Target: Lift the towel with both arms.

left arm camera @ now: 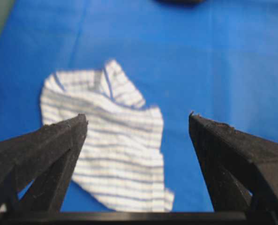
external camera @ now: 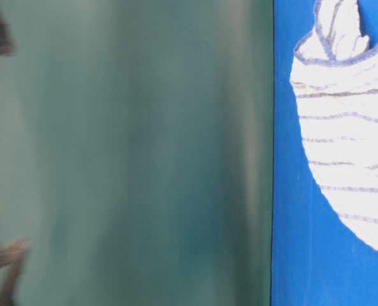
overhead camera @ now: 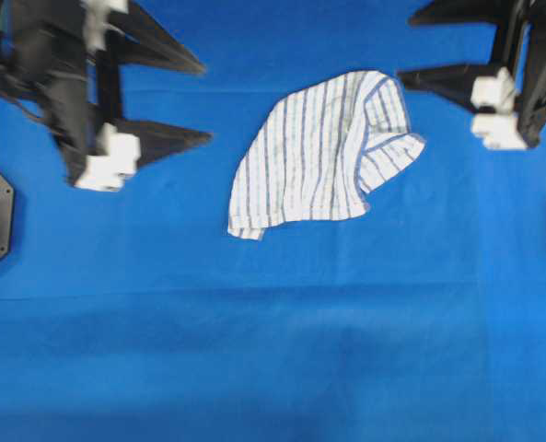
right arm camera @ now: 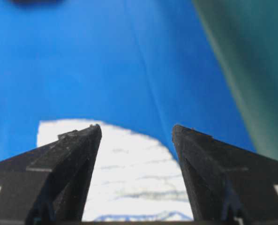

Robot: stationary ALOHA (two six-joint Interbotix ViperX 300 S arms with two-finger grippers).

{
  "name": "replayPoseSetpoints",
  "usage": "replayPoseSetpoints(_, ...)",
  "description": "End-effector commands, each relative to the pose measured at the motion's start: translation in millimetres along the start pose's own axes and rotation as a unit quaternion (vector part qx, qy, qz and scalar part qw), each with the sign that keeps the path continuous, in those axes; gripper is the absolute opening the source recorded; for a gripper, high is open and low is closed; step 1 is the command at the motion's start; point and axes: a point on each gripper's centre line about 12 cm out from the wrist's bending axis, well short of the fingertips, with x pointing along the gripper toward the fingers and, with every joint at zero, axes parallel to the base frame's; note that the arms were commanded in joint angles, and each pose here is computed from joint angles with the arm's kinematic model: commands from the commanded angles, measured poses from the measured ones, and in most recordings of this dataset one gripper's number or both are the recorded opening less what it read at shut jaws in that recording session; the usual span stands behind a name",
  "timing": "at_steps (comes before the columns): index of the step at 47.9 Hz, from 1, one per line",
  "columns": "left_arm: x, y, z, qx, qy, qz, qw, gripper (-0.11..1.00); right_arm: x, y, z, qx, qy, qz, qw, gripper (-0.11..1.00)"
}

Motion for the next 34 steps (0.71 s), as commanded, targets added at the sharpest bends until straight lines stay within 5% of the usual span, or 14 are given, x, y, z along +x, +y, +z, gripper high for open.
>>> replayPoseSetpoints(1, 12, 0, -7, 0.002, -0.005, 0.000, 1.0000, 0.92, 5, 1, -11, 0.007, -0.002, 0.003, 1.0000, 0.65)
replayPoseSetpoints(34, 128, -18, -143, 0.013, 0.066, -0.020, 0.9976, 0.92, 86, 25, -166, 0.007, 0.107, 0.042, 0.9933, 0.65)
